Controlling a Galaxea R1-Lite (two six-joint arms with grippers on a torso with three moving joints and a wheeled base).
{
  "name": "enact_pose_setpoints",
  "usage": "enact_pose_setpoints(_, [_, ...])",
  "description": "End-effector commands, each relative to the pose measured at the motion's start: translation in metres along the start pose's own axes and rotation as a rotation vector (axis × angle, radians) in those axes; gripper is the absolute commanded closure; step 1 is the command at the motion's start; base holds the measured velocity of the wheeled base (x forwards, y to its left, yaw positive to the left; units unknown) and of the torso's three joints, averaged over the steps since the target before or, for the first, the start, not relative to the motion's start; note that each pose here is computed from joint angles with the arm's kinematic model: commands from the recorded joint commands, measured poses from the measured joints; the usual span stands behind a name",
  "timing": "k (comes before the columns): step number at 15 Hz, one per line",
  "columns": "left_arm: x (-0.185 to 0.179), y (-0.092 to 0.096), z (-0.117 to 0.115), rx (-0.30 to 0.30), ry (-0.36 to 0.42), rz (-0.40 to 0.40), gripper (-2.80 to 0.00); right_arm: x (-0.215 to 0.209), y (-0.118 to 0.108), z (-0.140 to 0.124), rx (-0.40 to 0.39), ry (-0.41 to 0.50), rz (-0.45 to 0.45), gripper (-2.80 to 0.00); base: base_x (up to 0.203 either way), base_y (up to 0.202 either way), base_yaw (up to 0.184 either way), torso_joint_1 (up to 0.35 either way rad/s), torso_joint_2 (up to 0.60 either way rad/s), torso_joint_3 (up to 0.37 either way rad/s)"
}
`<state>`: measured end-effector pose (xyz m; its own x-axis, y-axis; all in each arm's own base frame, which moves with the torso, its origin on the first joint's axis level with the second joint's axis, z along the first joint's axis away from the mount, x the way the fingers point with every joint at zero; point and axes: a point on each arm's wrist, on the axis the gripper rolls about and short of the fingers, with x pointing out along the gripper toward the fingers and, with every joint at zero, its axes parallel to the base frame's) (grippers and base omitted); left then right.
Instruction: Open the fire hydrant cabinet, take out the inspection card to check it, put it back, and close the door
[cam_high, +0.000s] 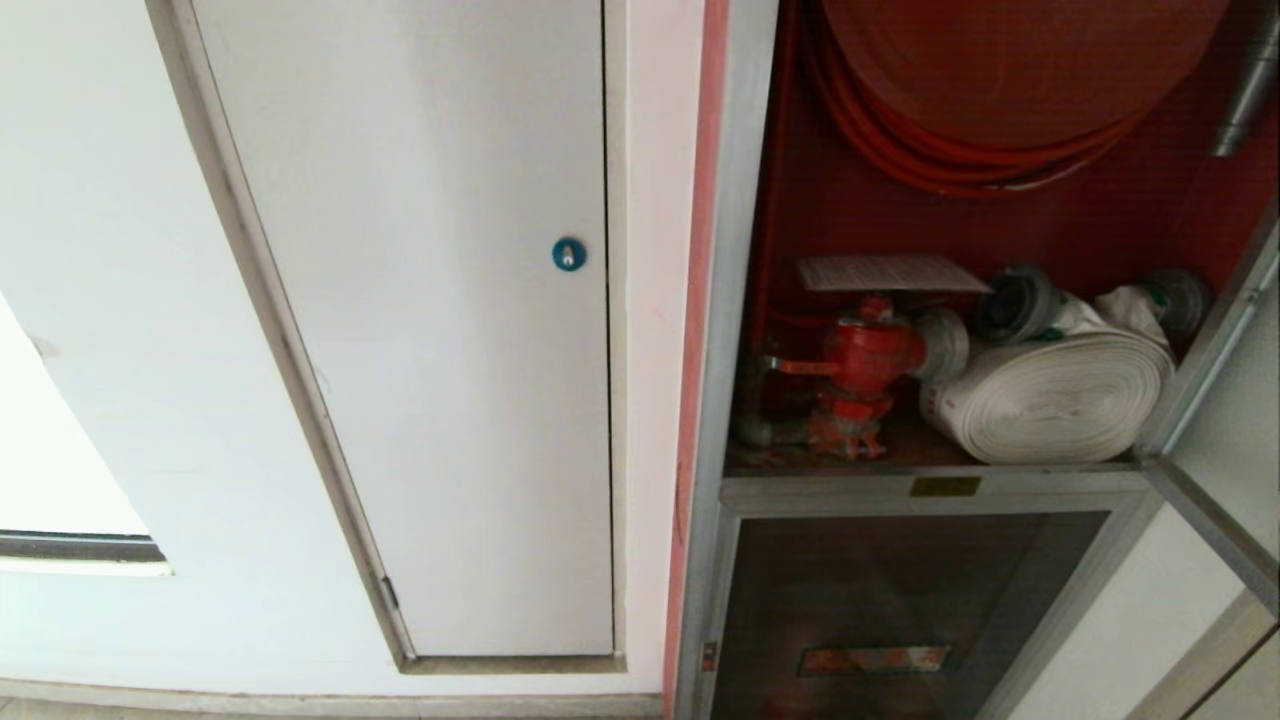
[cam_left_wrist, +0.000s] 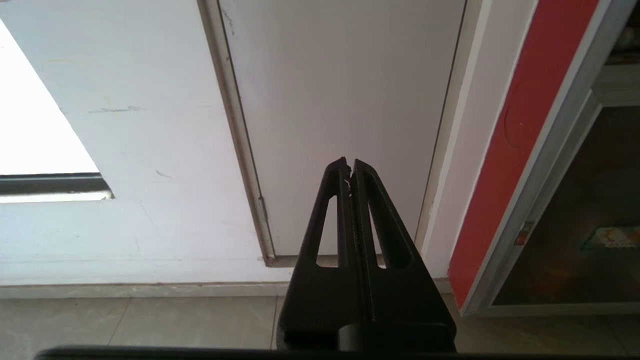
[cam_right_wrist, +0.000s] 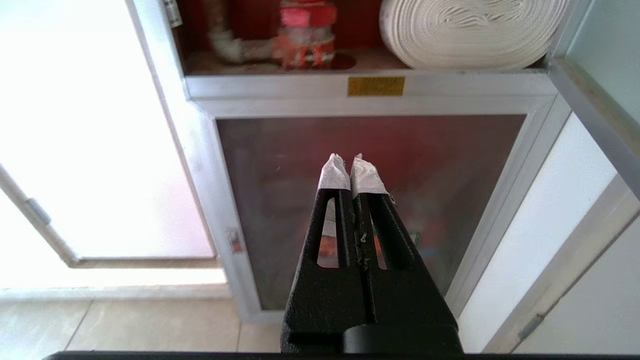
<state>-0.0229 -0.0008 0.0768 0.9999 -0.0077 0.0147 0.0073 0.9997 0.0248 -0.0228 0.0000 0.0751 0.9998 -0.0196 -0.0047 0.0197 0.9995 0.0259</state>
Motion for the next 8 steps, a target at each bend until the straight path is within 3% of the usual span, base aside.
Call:
enact_pose_setpoints(1, [0.0005,0.0000,-0.0016,0.000,0.007,0.000,0.00,0.0000,0.0000,-0.0005,0.000,0.000,0.000,0.00,-0.197,0.000,0.003,0.002,0.00,0.002])
enact_pose_setpoints(8, [0.0006,-0.0001,-0.0021,0.000,0.009,0.000,0.00,0.0000,0.0000,-0.0005,0.000,0.000,0.000,0.00,-0.196,0.000,-0.001,0.003,0.00,0.001])
